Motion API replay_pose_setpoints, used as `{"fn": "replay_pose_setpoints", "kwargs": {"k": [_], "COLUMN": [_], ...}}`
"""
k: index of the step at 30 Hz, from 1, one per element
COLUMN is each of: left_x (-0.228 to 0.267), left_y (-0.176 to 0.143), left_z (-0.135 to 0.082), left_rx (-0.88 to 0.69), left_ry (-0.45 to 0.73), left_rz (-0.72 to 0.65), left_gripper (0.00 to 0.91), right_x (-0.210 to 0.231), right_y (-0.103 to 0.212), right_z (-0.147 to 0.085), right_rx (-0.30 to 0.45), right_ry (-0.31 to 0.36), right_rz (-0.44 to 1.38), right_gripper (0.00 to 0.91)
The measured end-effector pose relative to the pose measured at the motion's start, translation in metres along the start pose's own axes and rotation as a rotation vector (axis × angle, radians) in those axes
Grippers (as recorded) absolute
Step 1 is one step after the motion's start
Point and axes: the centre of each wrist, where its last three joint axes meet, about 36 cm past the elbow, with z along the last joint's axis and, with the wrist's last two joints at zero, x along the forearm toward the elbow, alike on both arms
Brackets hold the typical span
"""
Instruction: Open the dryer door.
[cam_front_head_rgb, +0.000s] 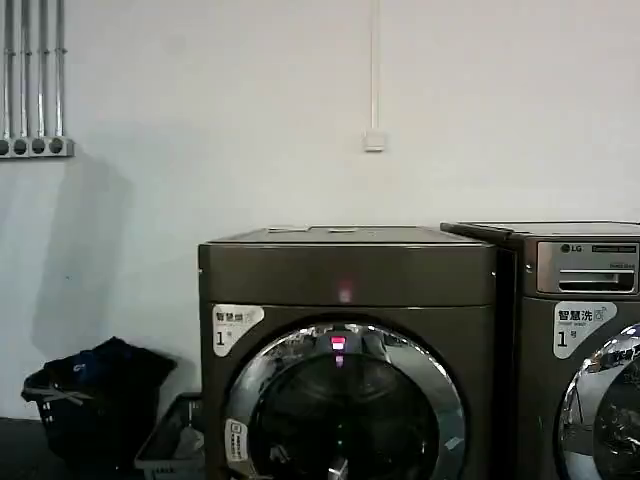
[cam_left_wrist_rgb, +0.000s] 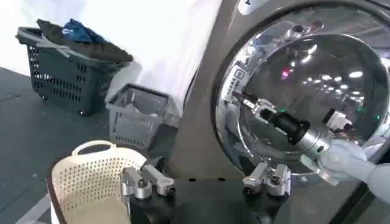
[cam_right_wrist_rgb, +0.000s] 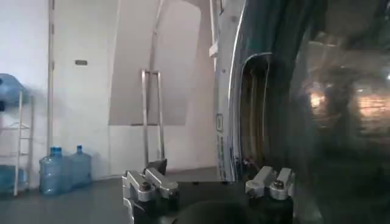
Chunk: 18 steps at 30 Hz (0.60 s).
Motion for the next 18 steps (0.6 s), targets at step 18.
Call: {"fn": "replay_pose_setpoints", "kwargs": {"k": [18], "left_x": [-0.003], "left_y": [-0.002], "left_z": [-0.008], "left_rx": [-0.083], "left_ry": [-0.012], "left_rz": [0.071], "left_gripper": [0.907], "right_x": [0.03], "right_y": [-0.001], "right_z": [-0.013], "right_rx": [-0.025], "right_ry": [0.028], "right_rz": [-0.176], "right_gripper": [0.907]}}
